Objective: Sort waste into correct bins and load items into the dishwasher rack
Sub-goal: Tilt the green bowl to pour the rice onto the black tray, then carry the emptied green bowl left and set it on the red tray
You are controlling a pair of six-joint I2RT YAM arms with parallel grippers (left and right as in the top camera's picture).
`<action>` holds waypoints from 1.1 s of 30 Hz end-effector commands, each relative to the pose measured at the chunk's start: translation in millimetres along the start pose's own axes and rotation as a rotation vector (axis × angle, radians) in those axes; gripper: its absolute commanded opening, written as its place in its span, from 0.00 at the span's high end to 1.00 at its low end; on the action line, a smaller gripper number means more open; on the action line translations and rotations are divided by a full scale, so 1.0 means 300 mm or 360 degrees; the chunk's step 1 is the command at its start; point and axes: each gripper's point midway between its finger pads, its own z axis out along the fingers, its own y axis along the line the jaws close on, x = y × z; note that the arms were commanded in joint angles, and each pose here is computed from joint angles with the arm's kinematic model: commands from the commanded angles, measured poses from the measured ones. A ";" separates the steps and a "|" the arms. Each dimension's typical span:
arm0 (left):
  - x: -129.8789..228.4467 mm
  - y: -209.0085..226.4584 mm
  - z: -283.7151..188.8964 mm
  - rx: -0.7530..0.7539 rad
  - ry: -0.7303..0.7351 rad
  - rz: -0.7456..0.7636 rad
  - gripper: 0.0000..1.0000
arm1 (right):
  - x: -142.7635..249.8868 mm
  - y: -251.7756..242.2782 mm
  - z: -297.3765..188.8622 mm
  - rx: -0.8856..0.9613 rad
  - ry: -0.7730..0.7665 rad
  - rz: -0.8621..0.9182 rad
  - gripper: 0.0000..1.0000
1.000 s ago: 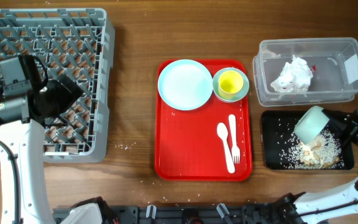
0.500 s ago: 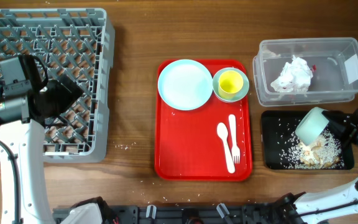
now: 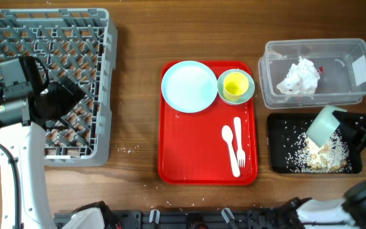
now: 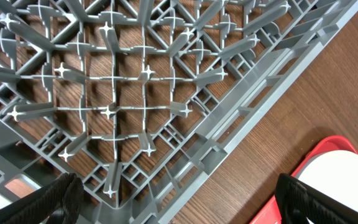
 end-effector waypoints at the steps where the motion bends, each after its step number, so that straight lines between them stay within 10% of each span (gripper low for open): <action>1: -0.012 0.000 -0.003 -0.0001 -0.0010 -0.0006 0.00 | 0.090 0.165 0.015 -0.0055 -0.0050 -0.0337 0.96; 7: -0.012 0.000 -0.003 -0.0001 -0.0010 -0.0006 0.00 | 0.280 0.387 0.110 -0.0252 0.0096 -0.0747 0.96; 17: -0.012 0.000 -0.003 -0.0001 -0.0010 -0.0006 0.00 | 0.508 0.382 0.367 0.0434 0.0219 -0.1129 0.96; 33: -0.012 0.000 -0.003 -0.0001 -0.0010 -0.0006 0.00 | 0.998 -0.203 0.800 0.1480 0.0857 -0.1406 0.96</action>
